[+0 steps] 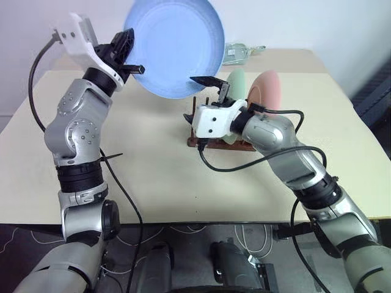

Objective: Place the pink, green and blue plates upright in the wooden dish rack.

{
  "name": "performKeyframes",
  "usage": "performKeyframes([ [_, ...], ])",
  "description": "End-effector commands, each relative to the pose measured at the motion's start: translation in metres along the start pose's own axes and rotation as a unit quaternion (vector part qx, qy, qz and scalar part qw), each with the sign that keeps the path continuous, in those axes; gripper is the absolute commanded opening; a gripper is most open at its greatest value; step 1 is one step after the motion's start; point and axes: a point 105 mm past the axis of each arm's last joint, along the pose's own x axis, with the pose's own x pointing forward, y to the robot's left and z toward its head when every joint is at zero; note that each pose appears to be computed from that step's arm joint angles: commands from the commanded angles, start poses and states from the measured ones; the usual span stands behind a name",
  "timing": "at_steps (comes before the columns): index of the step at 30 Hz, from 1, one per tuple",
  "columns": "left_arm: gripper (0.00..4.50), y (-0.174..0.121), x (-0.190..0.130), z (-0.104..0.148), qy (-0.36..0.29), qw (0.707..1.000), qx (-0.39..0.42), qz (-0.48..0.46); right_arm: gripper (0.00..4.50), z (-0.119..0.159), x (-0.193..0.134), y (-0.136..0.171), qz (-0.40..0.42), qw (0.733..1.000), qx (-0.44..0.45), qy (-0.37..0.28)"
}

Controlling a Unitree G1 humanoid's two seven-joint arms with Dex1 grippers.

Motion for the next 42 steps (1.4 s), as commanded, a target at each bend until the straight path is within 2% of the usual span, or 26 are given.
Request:
performKeyframes([
  [1,0.00,-0.012,-0.001,0.016,-0.027,0.999,0.006,-0.019,3.59,0.011,0.004,-0.007,-0.013,0.999,-0.034,-0.023],
  [8,0.00,-0.005,-0.006,0.008,-0.012,1.000,0.009,-0.006,0.03,0.016,0.008,-0.003,-0.011,0.998,-0.053,-0.033],
  [9,0.00,-0.005,-0.007,0.008,-0.011,1.000,0.006,-0.007,0.03,0.016,0.009,-0.002,-0.011,0.998,-0.056,-0.034],
  [12,1.01,-0.003,-0.008,0.009,-0.015,1.000,-0.005,-0.002,0.00,0.018,0.011,-0.001,-0.013,0.997,-0.066,-0.038],
  [16,3.03,0.018,-0.008,0.042,-0.092,0.994,-0.007,0.055,0.00,0.021,0.013,-0.001,-0.020,0.996,-0.080,-0.043],
  [17,3.54,0.036,-0.012,0.055,-0.122,0.988,0.000,0.099,0.00,0.021,0.014,-0.002,-0.026,0.995,-0.081,-0.044],
  [19,3.54,0.078,-0.028,0.075,-0.152,0.968,0.060,0.191,0.00,0.024,0.014,-0.008,-0.047,0.994,-0.079,-0.052],
  [21,3.54,0.100,-0.040,0.077,-0.137,0.954,0.146,0.223,0.00,0.030,0.012,-0.016,-0.076,0.994,-0.047,-0.068],
  [23,3.54,0.106,-0.045,0.045,-0.062,0.950,0.234,0.196,0.00,0.042,0.007,-0.028,-0.117,0.987,0.022,-0.104],
  [25,3.54,0.106,-0.055,0.003,0.013,0.943,0.296,0.151,0.00,0.055,-0.001,-0.036,-0.143,0.973,0.101,-0.150],
  [27,3.54,0.101,-0.067,-0.038,0.074,0.954,0.271,0.105,0.00,0.067,-0.009,-0.041,-0.158,0.945,0.211,-0.196],
  [28,3.54,0.091,-0.074,-0.061,0.101,0.956,0.266,0.069,0.00,0.073,-0.013,-0.041,-0.154,0.916,0.296,-0.223],
  [30,3.54,0.069,-0.085,-0.092,0.130,0.957,0.259,0.007,0.00,0.079,-0.017,-0.039,-0.140,0.863,0.413,-0.255],
  [32,3.54,0.052,-0.094,-0.111,0.144,0.960,0.238,-0.035,0.00,0.080,-0.019,-0.035,-0.131,0.820,0.489,-0.267],
  [35,3.54,0.031,-0.102,-0.128,0.154,0.963,0.207,-0.073,0.00,0.078,-0.021,-0.030,-0.125,0.760,0.577,-0.271],
  [37,3.54,0.022,-0.105,-0.133,0.155,0.962,0.204,-0.092,0.00,0.073,-0.021,-0.027,-0.130,0.732,0.615,-0.263],
  [42,3.54,0.015,-0.106,-0.135,0.155,0.966,0.180,-0.102,0.00,0.063,-0.021,-0.025,-0.138,0.700,0.655,-0.249],
])
